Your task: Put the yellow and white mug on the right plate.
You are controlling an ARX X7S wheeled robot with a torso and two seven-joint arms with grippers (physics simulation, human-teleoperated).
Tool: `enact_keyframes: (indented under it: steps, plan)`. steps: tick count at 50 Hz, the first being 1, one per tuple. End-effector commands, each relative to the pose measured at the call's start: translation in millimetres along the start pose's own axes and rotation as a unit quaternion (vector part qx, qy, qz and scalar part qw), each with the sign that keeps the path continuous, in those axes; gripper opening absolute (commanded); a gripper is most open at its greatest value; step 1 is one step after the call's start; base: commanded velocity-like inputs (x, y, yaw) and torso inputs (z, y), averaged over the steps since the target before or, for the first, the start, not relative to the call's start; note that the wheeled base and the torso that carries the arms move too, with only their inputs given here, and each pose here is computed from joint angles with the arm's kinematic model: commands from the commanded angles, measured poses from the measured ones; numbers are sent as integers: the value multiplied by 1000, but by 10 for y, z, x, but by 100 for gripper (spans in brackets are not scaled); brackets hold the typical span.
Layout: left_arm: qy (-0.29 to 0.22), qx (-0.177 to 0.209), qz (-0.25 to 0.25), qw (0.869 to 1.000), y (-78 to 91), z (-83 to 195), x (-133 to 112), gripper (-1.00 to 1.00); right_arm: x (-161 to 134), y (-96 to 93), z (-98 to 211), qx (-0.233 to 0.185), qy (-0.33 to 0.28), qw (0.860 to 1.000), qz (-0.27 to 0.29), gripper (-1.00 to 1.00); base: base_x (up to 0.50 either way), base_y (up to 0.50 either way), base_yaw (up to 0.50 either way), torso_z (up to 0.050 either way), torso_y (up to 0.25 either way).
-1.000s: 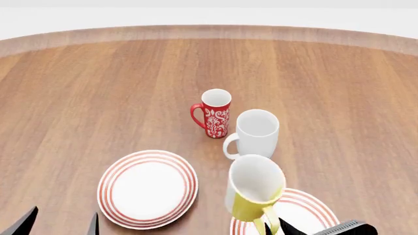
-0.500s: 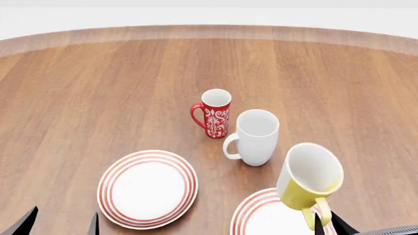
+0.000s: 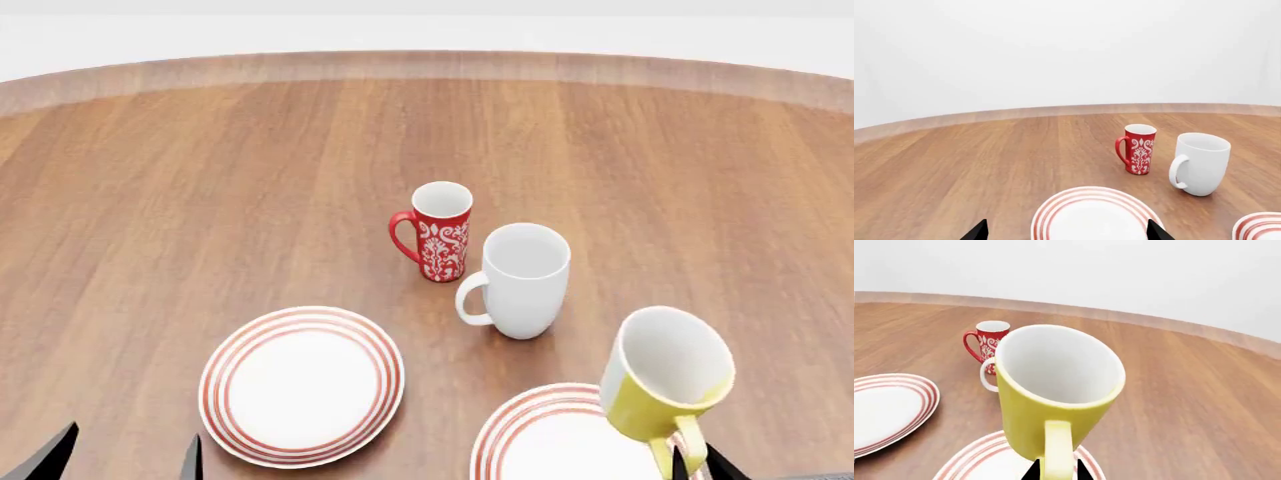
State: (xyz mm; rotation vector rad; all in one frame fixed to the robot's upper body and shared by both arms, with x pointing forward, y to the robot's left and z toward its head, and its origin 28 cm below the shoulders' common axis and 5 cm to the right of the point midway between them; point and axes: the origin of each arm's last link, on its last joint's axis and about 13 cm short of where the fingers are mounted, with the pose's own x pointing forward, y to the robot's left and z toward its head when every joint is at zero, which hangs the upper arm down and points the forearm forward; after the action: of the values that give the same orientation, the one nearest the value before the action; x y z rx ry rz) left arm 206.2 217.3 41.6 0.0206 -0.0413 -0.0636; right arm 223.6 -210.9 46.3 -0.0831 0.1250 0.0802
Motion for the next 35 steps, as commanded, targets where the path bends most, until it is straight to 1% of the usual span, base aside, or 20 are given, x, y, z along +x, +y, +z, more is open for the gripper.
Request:
enact_keyframes:
  steps: [1,19,35]
  plan:
    - [0,1,1,1000,3,-2,3,100,40,6,-27,-19,8,1000,-5,-100,0,0,0,0,0]
    - [0,1,1,1000,3,-1,-2,100,175,78,-66,-21,18,1000,10,-100,0,0,0,0,0]
    - [0,-1,1,1000,8,2,4,100,258,84,-216,-21,46,999,10,-100,0,0,0,0,1]
